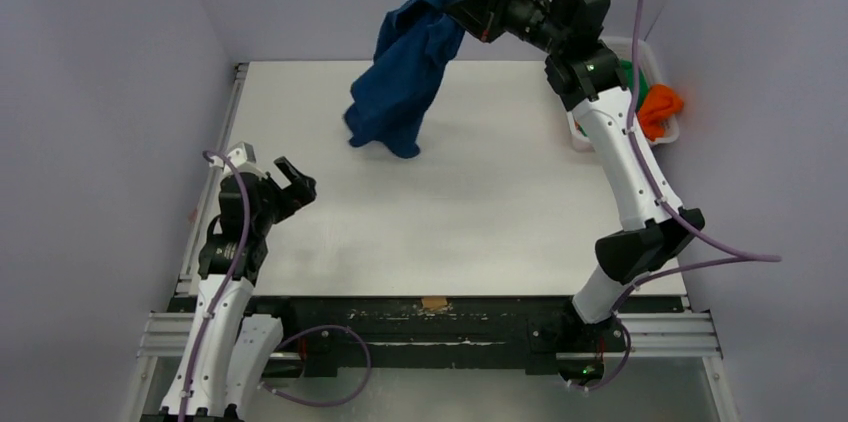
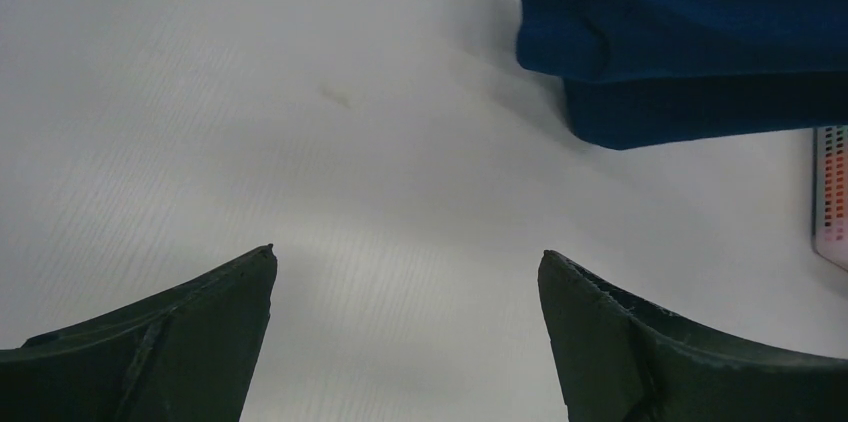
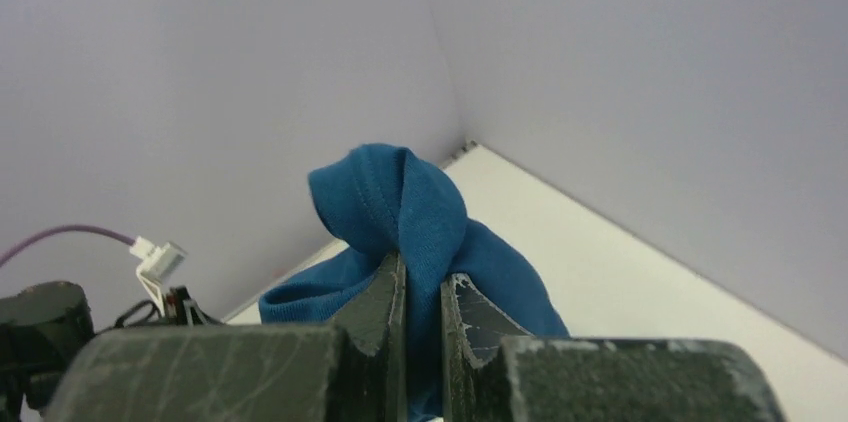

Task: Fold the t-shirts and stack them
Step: Move the tshirt to the center of the board, then flatten out the tshirt

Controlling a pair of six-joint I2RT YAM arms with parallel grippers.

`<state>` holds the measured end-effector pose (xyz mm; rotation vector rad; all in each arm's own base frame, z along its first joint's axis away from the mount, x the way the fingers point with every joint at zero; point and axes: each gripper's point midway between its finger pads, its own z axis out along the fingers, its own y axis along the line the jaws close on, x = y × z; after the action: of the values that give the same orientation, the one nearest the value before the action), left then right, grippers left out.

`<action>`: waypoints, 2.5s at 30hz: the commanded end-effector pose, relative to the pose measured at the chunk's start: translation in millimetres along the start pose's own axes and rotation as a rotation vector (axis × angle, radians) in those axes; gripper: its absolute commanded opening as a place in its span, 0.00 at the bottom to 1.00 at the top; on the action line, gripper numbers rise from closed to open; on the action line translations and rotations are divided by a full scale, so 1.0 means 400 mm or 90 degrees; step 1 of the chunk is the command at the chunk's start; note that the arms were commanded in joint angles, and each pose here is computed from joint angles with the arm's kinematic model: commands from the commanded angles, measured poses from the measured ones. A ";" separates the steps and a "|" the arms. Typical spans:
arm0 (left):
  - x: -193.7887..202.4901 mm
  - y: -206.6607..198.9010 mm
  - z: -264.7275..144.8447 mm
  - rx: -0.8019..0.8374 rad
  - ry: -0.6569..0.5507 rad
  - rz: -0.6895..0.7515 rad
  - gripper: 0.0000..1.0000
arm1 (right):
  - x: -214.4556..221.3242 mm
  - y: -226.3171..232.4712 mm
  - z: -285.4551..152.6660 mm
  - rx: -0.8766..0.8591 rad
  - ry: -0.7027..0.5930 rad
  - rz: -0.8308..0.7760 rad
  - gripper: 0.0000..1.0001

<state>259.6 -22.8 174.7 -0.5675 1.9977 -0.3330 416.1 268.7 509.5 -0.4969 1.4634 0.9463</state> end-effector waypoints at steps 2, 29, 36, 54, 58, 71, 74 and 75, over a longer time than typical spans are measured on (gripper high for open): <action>-0.033 0.015 -0.041 -0.041 -0.031 -0.031 1.00 | 0.045 -0.030 -0.098 0.083 -0.023 -0.031 0.00; 0.089 -0.052 0.273 -0.059 0.235 -0.045 0.97 | 0.851 -0.202 -0.364 0.647 0.416 0.098 0.89; 0.178 0.015 0.217 -0.147 0.251 -0.007 0.95 | 1.015 -0.068 -0.395 0.506 0.486 0.190 0.86; 0.232 0.028 0.316 -0.180 0.288 -0.038 0.74 | 1.229 -0.003 -0.549 0.503 0.689 0.147 0.77; 0.229 0.014 0.335 -0.166 0.286 -0.039 0.60 | 1.243 -0.014 -0.580 0.533 0.701 0.144 0.74; 0.223 -0.011 0.372 -0.147 0.282 -0.030 0.12 | 1.252 -0.043 -0.596 0.586 0.685 0.135 0.61; 0.221 -0.014 0.376 -0.145 0.282 -0.022 0.00 | 1.252 -0.049 -0.593 0.597 0.672 0.136 0.48; 0.221 -0.015 0.376 -0.143 0.283 -0.020 0.00 | 1.254 -0.050 -0.590 0.597 0.669 0.137 0.41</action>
<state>339.0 -66.9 25.8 -0.7474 2.5311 -0.2315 225.3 204.4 19.0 -0.1401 2.6751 0.0743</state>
